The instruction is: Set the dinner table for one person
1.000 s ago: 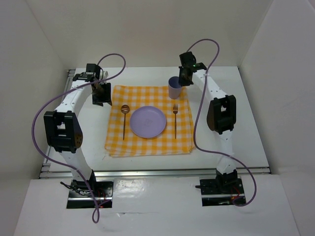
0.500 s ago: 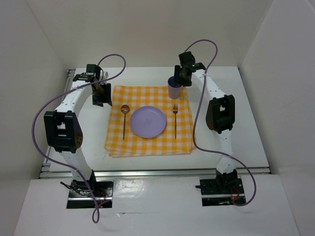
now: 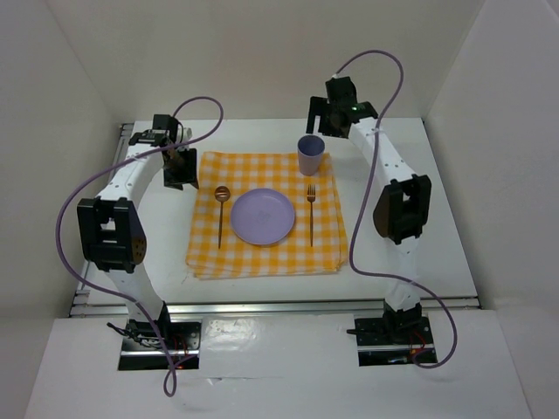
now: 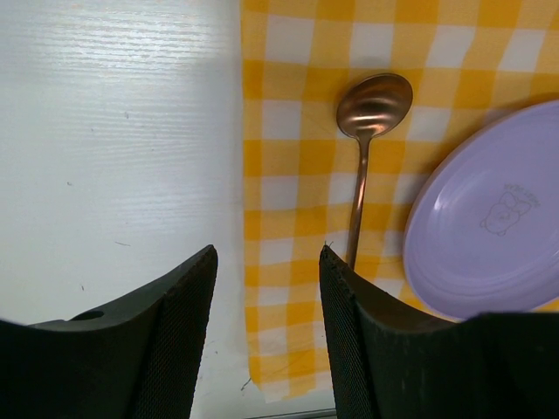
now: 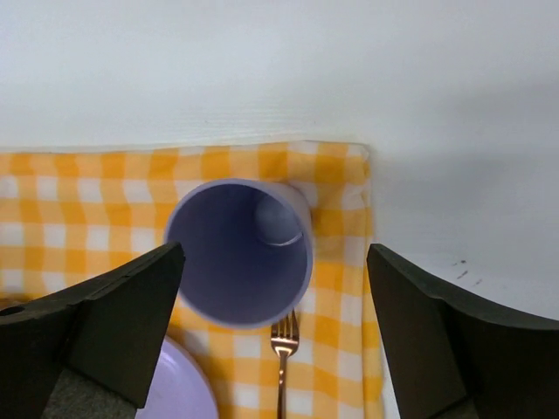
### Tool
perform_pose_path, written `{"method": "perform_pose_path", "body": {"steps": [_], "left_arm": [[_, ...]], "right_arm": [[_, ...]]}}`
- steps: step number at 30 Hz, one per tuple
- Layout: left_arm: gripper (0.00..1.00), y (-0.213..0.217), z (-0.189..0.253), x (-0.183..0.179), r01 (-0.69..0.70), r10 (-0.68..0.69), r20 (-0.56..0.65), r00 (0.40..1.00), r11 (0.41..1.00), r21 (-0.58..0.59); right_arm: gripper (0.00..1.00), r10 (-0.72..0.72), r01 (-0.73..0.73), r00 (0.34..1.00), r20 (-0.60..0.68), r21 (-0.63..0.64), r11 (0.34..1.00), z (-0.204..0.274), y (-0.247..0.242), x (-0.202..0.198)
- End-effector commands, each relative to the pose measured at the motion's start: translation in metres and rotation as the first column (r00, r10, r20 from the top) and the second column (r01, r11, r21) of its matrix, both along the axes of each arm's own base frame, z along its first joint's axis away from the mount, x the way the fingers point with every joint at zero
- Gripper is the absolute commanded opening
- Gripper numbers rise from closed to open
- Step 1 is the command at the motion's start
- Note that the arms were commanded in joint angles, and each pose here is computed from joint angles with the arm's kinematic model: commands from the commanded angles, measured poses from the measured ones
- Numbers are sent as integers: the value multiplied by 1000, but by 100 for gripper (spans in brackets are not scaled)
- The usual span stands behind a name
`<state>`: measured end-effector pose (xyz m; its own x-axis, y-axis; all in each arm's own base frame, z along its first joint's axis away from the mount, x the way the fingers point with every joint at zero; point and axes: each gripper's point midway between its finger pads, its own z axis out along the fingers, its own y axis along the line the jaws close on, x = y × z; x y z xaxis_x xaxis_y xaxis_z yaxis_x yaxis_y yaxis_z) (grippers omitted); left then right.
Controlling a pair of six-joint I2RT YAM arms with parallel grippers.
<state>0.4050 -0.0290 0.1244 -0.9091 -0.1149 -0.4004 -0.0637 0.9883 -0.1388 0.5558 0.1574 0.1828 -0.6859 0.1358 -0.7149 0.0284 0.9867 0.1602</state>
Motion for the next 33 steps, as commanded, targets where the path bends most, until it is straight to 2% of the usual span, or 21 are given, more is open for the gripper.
{"method": "perform_pose_path", "body": {"steps": [1, 2, 3, 4, 5, 6, 7, 8, 9, 11, 12, 13, 18, 20, 24, 33], "left_arm": [[58, 4, 28, 1, 22, -23, 89, 996, 1000, 18], [58, 10, 28, 1, 7, -9, 89, 996, 1000, 26], [58, 16, 31, -1, -9, 6, 95, 995, 1000, 26], [58, 22, 31, -1, -13, 10, 96, 995, 999, 31], [62, 36, 33, -4, -48, 45, 101, 994, 998, 31], [62, 44, 38, -5, -67, 65, 112, 992, 998, 15], [62, 51, 32, -13, -86, 87, 78, 993, 996, -11], [62, 78, 31, -18, -156, 156, 65, 986, 988, -12], [62, 90, 30, -23, -188, 188, 55, 981, 982, -12], [62, 111, 25, -34, -216, 216, 27, 976, 976, 1], [62, 125, 29, -42, -244, 244, 36, 969, 970, 7], [62, 130, 35, -53, -234, 232, 55, 971, 972, 33], [62, 137, 58, -83, -202, 178, 162, 971, 969, 141], [62, 135, 61, -97, -199, 173, 166, 971, 967, 160], [62, 130, 53, -116, -161, 139, 134, 981, 971, 176], [62, 112, 30, -153, -81, 73, 56, 996, 985, 152]], "right_arm": [[95, -92, 88, 983, 157, 29, 996, 87, -36, -20], [96, -113, 108, 980, 165, 41, 993, 103, -47, -36], [96, -149, 140, 979, 140, 67, 988, 101, -64, -45], [97, -166, 162, 984, 70, 59, 985, 75, -74, -60], [97, -182, 175, 980, 82, 82, 981, 91, -84, -82], [97, -218, 211, 974, 62, 99, 973, 87, -102, -93], [99, -212, 212, 977, -14, 97, 972, 59, -107, -115], [99, -229, 231, 973, -28, 109, 967, 56, -115, -128], [99, -244, 240, 970, 16, 124, 963, 74, -123, -148], [99, -290, 293, 956, -42, 120, 949, 51, -141, -181], [99, -302, 300, 953, -3, 132, 945, 65, -146, -201], [99, -311, 313, 950, -38, 121, 942, 50, -149, -218], [99, -325, 325, 945, -30, 176, 929, 46, -145, -284], [99, -296, 302, 953, -60, 214, 929, 35, -135, -299], [99, -279, 278, 960, -35, 264, 924, 39, -127, -316], [99, -280, 289, 957, -73, 252, 924, 39, -127, -338]]}}
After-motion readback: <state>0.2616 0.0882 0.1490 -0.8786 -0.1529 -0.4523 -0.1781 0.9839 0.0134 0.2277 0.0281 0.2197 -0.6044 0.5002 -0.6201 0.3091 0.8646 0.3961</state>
